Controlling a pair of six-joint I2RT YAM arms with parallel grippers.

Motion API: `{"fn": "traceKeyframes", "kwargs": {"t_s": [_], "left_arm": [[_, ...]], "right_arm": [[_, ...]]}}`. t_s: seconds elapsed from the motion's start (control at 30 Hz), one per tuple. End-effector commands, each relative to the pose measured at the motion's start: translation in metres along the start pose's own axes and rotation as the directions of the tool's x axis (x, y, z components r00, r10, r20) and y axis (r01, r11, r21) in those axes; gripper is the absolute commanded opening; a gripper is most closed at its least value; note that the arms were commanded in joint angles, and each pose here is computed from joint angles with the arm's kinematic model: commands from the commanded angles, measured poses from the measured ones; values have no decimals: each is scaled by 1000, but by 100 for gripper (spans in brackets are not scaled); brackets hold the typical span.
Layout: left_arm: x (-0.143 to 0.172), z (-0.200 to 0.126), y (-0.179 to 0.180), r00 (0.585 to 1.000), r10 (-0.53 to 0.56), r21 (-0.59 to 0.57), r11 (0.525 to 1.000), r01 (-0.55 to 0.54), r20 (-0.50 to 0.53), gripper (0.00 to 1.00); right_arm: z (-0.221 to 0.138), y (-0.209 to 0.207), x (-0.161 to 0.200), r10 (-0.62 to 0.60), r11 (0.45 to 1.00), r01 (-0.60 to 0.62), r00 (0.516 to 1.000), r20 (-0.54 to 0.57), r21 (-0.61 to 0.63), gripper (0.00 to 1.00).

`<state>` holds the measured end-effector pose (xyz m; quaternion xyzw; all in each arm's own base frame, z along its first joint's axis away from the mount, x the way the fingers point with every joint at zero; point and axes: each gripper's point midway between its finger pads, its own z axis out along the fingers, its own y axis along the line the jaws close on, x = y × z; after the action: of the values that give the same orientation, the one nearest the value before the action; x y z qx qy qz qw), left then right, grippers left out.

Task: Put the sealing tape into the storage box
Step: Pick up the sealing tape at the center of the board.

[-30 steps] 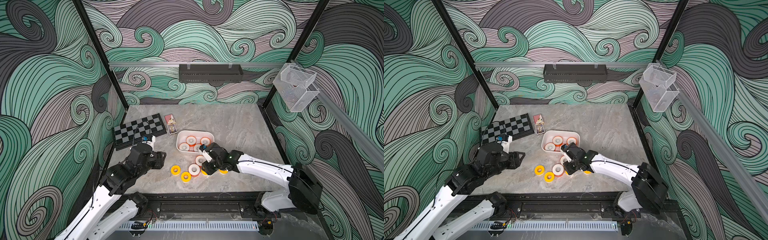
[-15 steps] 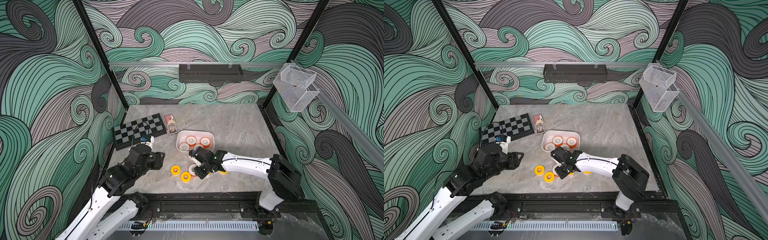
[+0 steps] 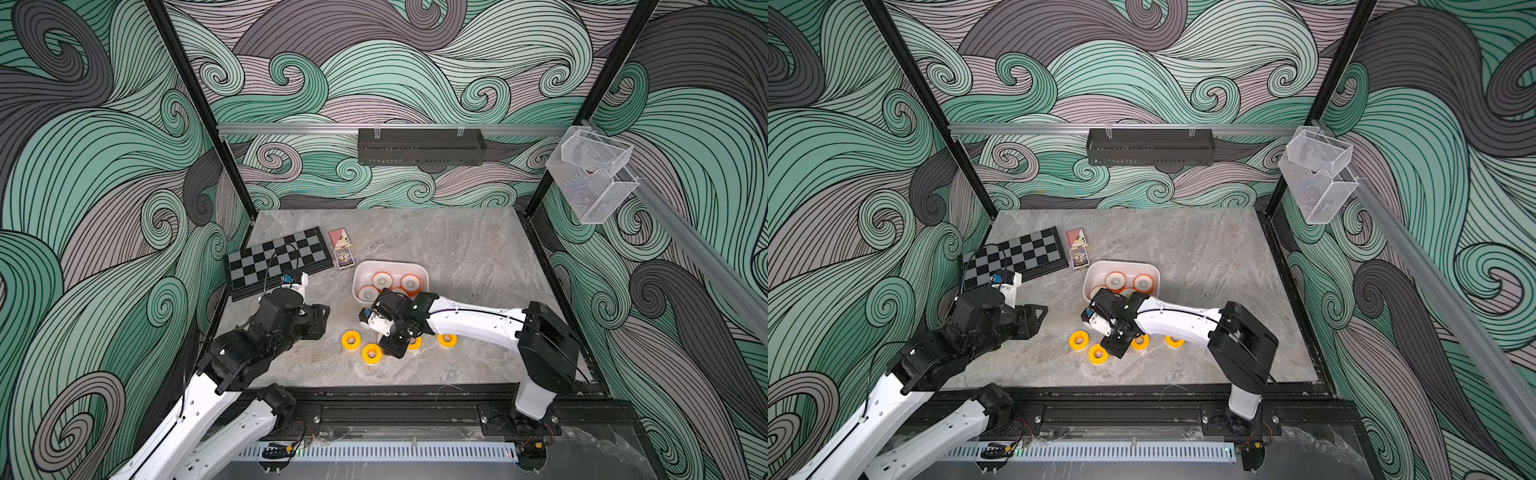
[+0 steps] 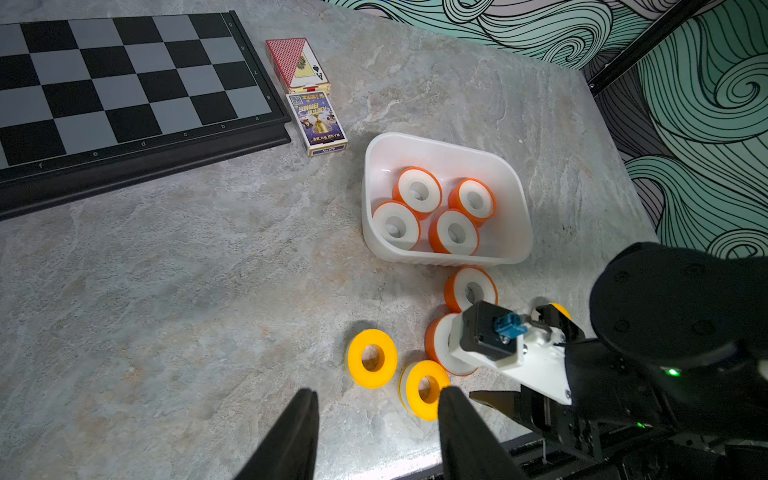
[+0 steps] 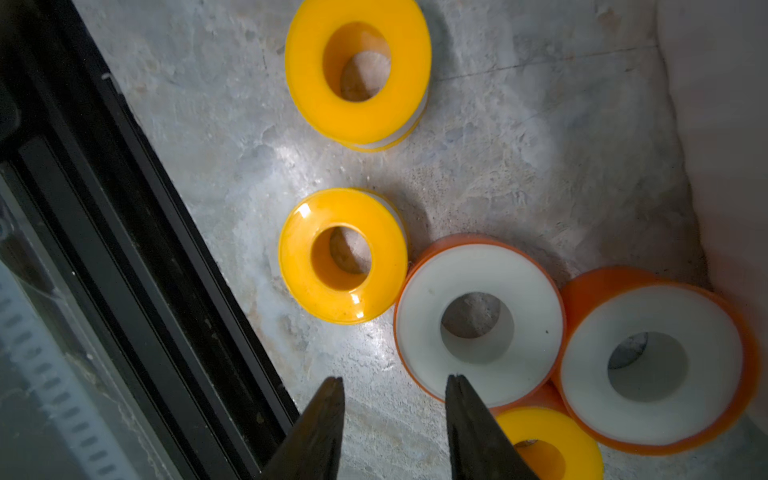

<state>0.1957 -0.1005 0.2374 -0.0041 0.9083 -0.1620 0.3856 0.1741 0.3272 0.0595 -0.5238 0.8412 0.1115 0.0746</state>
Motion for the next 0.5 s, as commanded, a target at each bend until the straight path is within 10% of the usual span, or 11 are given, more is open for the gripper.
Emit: {"fn": "traceKeyframes", "kwargs": {"t_s": [0.0, 0.47], "left_arm": [[1, -1, 5, 1000, -3, -24, 1000, 3, 0, 51], [1, 0, 6, 1000, -2, -27, 1000, 2, -3, 51]], "right_arm": [[-3, 1, 6, -105, 994, 103, 994, -39, -30, 47], [21, -9, 4, -210, 978, 206, 971, -111, -44, 49]]}}
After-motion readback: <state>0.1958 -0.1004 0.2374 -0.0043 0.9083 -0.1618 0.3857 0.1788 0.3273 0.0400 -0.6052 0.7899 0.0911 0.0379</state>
